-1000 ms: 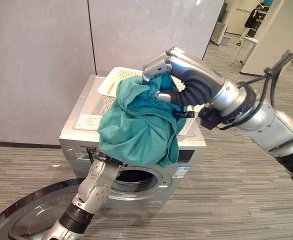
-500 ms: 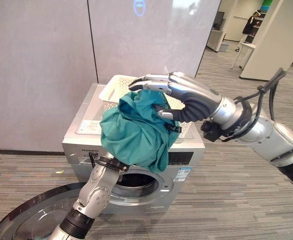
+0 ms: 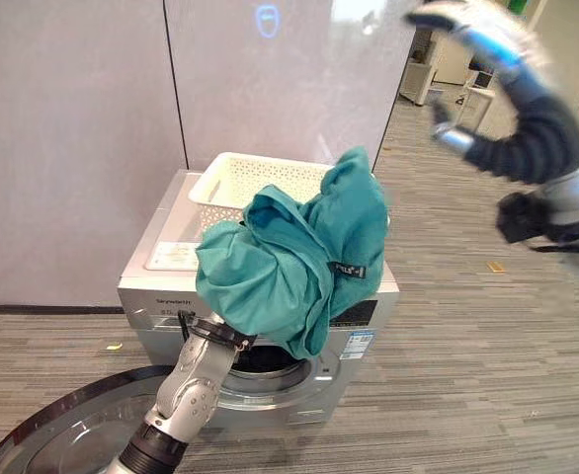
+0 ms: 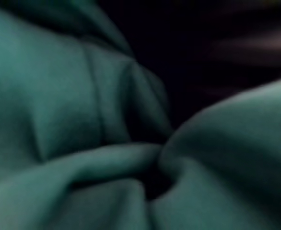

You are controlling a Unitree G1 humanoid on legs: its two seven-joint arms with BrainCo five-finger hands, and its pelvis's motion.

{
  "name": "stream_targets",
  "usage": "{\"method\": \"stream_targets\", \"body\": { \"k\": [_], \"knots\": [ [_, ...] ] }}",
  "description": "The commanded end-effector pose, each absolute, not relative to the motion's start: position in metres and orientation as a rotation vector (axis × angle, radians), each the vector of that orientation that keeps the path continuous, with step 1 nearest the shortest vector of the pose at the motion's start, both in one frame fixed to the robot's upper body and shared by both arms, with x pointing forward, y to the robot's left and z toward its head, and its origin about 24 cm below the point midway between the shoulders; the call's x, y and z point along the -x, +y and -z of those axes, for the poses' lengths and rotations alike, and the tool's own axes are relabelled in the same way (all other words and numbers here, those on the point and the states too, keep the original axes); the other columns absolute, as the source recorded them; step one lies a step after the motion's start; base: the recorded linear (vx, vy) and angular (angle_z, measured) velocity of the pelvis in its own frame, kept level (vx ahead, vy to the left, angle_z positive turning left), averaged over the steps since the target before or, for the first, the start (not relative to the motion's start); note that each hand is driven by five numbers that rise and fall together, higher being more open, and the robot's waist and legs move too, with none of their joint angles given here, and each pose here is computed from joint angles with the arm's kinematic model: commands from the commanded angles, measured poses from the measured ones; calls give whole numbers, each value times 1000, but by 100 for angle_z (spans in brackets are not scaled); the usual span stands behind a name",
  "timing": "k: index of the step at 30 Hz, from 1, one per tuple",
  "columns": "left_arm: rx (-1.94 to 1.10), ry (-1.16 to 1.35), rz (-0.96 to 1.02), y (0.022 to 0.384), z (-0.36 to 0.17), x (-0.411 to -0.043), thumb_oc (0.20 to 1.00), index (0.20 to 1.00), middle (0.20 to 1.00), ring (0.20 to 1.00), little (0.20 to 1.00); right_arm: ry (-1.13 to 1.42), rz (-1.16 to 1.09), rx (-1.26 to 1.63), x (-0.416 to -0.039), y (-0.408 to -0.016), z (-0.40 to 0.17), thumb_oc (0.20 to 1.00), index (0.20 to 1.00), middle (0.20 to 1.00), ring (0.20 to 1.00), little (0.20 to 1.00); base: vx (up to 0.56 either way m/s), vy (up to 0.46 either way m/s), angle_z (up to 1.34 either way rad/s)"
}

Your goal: Grab the laundry basket,head to the washer,open it,put in the laundry and shut it.

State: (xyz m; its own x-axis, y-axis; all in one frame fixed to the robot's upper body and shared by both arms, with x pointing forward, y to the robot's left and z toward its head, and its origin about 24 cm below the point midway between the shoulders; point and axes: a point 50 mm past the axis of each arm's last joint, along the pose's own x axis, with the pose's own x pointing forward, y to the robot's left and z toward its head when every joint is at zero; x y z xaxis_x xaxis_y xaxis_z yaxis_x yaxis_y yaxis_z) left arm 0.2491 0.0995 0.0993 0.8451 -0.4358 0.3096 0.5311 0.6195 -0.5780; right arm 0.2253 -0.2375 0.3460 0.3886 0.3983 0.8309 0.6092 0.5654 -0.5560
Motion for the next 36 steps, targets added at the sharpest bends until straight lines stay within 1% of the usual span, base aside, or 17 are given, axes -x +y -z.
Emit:
{"method": "stream_targets", "body": {
  "k": [1,5,7,9,11,12,13,14,15,16,17,18,21,24,27,31,36],
  "knots": [
    [756,-179,718,79,-113,-248,322,322,322,322,322,-1290,440,1044,-211,-267,-377,1000,1000,1000,1000,1000,0,0,0],
    [761,-157,741,78,-109,-244,282,282,282,282,282,-1240,601,1104,-203,-294,-383,1000,1000,1000,1000,1000,1,-3,-2],
    [769,-116,752,80,-100,-240,222,222,222,222,222,-1176,829,1179,-191,-326,-388,1000,1000,1000,1000,1000,-19,-3,-1],
    [768,-108,751,82,-98,-239,200,200,200,200,200,-1139,864,1203,-189,-334,-386,1000,1000,1000,1000,1000,0,0,0],
    [811,-51,696,100,-82,-227,200,200,200,200,200,-946,1096,1261,-172,-380,-373,1000,1000,1000,1000,1000,-7,-3,-3],
    [811,-42,704,100,-82,-225,200,200,200,200,200,-938,1101,1264,-169,-383,-371,1000,1000,1000,1000,1000,-16,-3,-4],
    [807,-26,699,114,-77,-214,200,200,200,200,200,-775,1171,1286,-158,-410,-354,1000,1000,1000,1000,1000,24,1,-8],
    [807,-24,702,113,-77,-213,200,200,200,200,200,-772,1173,1287,-156,-411,-354,1000,1000,1000,1000,1000,-67,6,-16],
    [810,-8,686,123,-73,-207,200,200,200,200,200,-633,1215,1272,-150,-432,-335,1000,1000,1000,1000,1000,-13,5,-15],
    [810,-1,690,123,-72,-206,200,200,200,200,200,-627,1215,1273,-149,-434,-334,1000,1000,1000,1000,1000,-89,5,-11],
    [812,23,654,137,-65,-196,200,200,200,200,200,-469,1261,1242,-139,-458,-308,1000,1000,1000,1000,1000,15,4,-4],
    [818,47,656,139,-62,-193,200,200,200,200,200,-415,1278,1203,-135,-467,-296,1000,1000,1000,1000,1000,-27,0,-4],
    [823,127,656,144,-50,-182,200,200,200,200,200,-233,1351,905,-121,-497,-237,1000,1000,1000,1000,1000,9,-3,-5],
    [816,200,625,151,-35,-175,200,200,200,200,200,-84,1345,722,-114,-506,-183,1000,1000,1000,1000,1000,-5,-1,2],
    [823,261,622,150,-25,-168,200,200,200,200,200,49,1321,551,-114,-501,-128,1000,1000,1000,1000,1000,-42,-9,10],
    [838,340,604,144,-10,-160,200,200,200,200,200,288,1195,386,-124,-470,-45,1000,1000,1000,1000,1000,-51,-19,4],
    [819,365,574,146,-2,-158,200,200,200,200,200,467,1054,322,-121,-438,8,1000,1000,1000,1000,1000,-50,-21,13]
  ]
}}
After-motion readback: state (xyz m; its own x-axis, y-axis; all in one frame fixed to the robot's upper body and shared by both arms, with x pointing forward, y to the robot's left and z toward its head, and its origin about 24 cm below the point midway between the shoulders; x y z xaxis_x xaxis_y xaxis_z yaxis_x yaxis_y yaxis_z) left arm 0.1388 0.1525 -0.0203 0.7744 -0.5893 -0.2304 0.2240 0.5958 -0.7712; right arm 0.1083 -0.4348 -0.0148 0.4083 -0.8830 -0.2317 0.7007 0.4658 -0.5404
